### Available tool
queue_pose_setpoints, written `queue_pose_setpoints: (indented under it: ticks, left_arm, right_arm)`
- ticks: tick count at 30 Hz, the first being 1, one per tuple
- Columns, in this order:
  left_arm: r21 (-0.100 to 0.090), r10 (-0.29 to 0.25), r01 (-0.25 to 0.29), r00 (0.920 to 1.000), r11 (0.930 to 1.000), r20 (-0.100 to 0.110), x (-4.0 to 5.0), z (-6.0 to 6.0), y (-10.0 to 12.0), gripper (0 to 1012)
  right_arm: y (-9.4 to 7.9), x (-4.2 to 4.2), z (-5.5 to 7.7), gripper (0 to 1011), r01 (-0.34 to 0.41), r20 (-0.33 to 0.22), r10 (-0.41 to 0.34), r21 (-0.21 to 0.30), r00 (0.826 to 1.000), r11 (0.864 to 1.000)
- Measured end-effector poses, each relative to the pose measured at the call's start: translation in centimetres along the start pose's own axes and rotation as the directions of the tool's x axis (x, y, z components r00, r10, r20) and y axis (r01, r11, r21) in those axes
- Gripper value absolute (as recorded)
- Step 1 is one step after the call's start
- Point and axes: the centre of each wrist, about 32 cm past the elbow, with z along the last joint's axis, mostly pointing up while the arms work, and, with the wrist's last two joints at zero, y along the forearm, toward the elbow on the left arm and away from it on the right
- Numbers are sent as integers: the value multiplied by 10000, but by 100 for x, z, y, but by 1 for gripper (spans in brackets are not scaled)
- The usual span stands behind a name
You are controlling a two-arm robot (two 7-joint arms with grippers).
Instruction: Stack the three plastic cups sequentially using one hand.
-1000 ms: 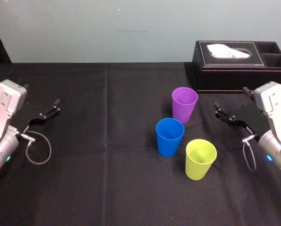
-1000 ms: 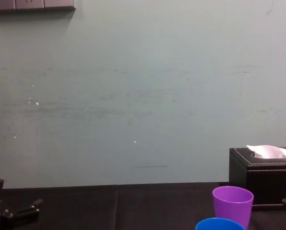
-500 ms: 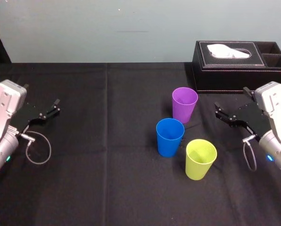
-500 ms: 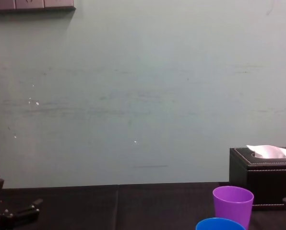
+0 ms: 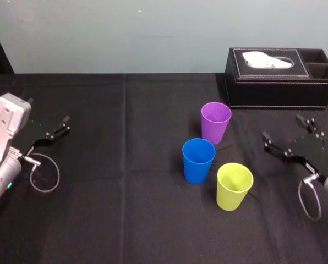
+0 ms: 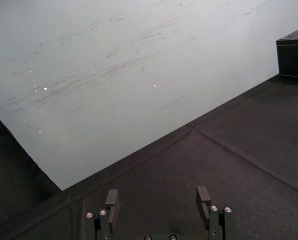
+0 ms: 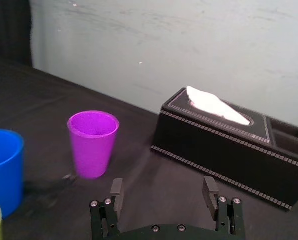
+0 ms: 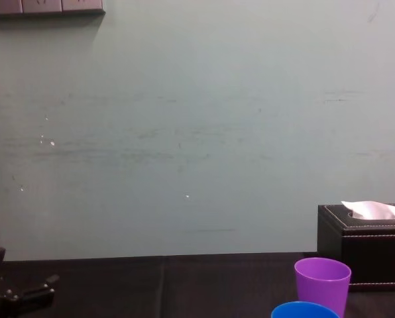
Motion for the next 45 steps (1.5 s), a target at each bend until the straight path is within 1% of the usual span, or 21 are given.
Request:
queue_pose_setpoints:
  ticks: [4,5,7,8,11,13,16,17,20,22,23,24,25,26,27,28,29,33,37,42,45]
  left_arm:
    - [0,0,0,10000,10000,0,0,0,0,1011]
    - [0,-1,1,10000,10000,0,0,0,0,1011]
    - [0,0,0,10000,10000,0,0,0,0,1011]
    - [-1,0,0,10000,10000,0,0,0,0,1011]
    - [0,-1,1,10000,10000,0,0,0,0,1011]
    - [-1,0,0,10000,10000,-1,0,0,0,1011]
    - [0,0,0,10000,10000,0,0,0,0,1011]
    - [0,-1,1,10000,10000,0,0,0,0,1011]
    - [0,0,0,10000,10000,-1,0,0,0,1011]
    - [1,-1,1,10000,10000,0,0,0,0,1011]
    - [0,-1,1,10000,10000,0,0,0,0,1011]
    - [1,-1,1,10000,10000,0,0,0,0,1011]
    - [0,0,0,10000,10000,0,0,0,0,1011]
    - [0,0,0,10000,10000,0,0,0,0,1011]
    - [1,0,0,10000,10000,0,0,0,0,1011]
    - [0,-1,1,10000,10000,0,0,0,0,1011]
    - [0,0,0,10000,10000,0,0,0,0,1011]
    - [0,0,0,10000,10000,0,0,0,0,1011]
    - [0,0,0,10000,10000,0,0,0,0,1011]
    - [-1,0,0,10000,10000,0,0,0,0,1011]
    - [0,0,0,10000,10000,-1,0,0,0,1011]
  right_arm:
    - [-143,15,-18,1003,-289,-173,288,-78,9994,9996]
    - [-215,38,-21,1004,-522,-294,518,-130,9982,9986]
    - [-279,60,-25,1004,-769,-414,762,-171,9962,9969]
    - [-346,81,-30,1003,-1008,-526,996,-200,9936,9947]
    - [-476,115,-37,1003,-1420,-694,1403,-206,9877,9897]
    - [-532,128,-40,1003,-1546,-719,1528,-210,9856,9878]
    - [-663,148,-48,1003,-1886,-712,1865,-231,9799,9818]
    - [-663,148,-48,1003,-1886,-712,1865,-231,9799,9818]
    - [-773,162,-67,1003,-2356,-618,2340,-196,9703,9716]
    - [-813,163,-81,1003,-2637,-562,2624,-170,9633,9644]
    - [-840,164,-89,1003,-2927,-484,2917,-127,9553,9561]
    - [-851,165,-93,1003,-3083,-435,3076,-102,9505,9512]
    - [-866,162,-100,1003,-3380,-350,3376,-66,9406,9411]
    - [-866,162,-100,1003,-3380,-350,3376,-66,9406,9411]
    - [-874,150,-108,1003,-3646,-277,3644,-33,9308,9312]
    - [-876,143,-112,1003,-3773,-239,3772,-15,9258,9261]
    - [-878,125,-122,1003,-3995,-179,3994,10,9166,9167]
    - [-872,78,-150,1003,-4360,-91,4360,26,8999,8999]
    - [-850,38,-168,1003,-4519,-85,4520,76,8920,8920]
    - [-821,4,-178,1003,-4550,-196,4554,210,8901,8902]
    - [-786,-31,-182,1003,-4553,-377,4562,300,8891,8898]
